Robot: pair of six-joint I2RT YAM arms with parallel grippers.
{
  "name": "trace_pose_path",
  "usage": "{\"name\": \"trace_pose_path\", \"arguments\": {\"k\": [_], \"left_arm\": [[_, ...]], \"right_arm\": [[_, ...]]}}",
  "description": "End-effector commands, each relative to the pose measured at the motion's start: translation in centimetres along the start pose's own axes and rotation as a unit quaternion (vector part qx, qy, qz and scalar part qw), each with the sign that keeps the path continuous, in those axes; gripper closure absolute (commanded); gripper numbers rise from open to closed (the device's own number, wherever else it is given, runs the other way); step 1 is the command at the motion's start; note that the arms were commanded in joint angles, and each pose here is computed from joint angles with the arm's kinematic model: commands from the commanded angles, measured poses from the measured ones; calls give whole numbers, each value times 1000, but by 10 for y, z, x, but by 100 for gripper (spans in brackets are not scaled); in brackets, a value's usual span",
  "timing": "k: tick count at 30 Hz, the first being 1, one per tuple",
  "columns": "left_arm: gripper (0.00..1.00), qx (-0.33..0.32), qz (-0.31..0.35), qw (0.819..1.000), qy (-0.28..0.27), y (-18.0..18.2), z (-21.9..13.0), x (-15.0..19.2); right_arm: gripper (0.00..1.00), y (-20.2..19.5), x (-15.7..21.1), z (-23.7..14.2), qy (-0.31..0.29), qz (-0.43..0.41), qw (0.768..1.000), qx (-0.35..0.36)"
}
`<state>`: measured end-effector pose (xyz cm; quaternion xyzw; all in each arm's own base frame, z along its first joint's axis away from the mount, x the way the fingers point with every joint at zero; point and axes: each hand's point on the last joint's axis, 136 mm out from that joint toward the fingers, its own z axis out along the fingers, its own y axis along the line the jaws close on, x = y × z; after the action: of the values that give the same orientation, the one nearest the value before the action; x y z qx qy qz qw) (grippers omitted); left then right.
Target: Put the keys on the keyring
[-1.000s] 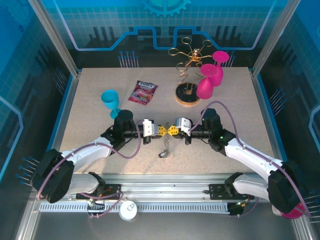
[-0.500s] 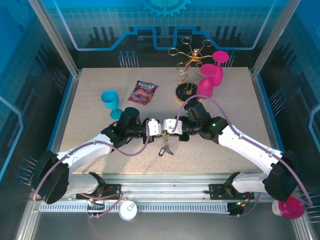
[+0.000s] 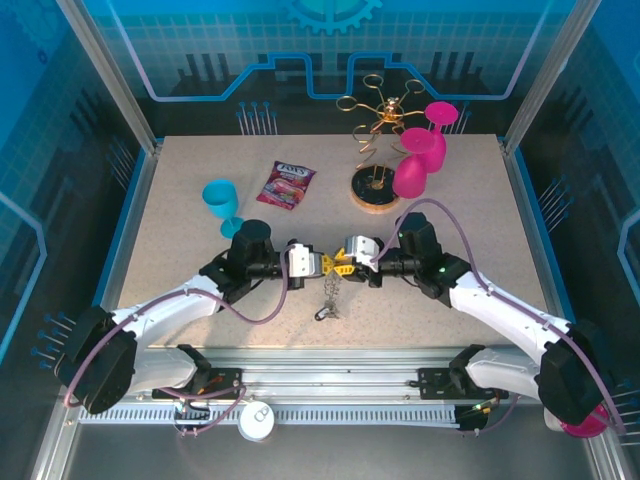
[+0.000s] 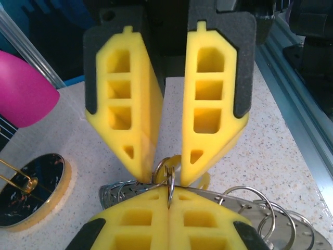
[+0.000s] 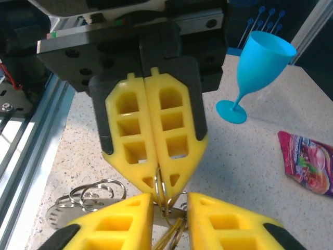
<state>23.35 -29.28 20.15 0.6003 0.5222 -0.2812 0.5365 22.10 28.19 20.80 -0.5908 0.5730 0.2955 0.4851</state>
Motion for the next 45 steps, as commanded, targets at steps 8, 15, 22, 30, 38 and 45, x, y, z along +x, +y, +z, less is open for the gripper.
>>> {"name": "trace_pose_path", "arguments": {"k": [8,15,22,30,38,45], "left_arm": [[85,-21,-6,999,-23,13,-2,-19],[85,-33,-10,998,48,22,-1,-3],[94,-11,-2,998,60,16,2,-7],[100,-14,17,1000,2,10,-3,-19],[100,1,47,997,-59,-1,-6,-27],[100,21,40,996,-72,-8,-7,-31]], "right_arm": [[100,1,-13,-7,15,-40,999,-10],[100,11,-2,-3,154,-87,983,-52],[100,7,-9,12,201,-103,972,-61],[55,-13,-34,-14,10,-2,1000,16],[46,-8,1,-20,17,24,999,20],[50,-3,2,-10,26,-12,1000,5]]}}
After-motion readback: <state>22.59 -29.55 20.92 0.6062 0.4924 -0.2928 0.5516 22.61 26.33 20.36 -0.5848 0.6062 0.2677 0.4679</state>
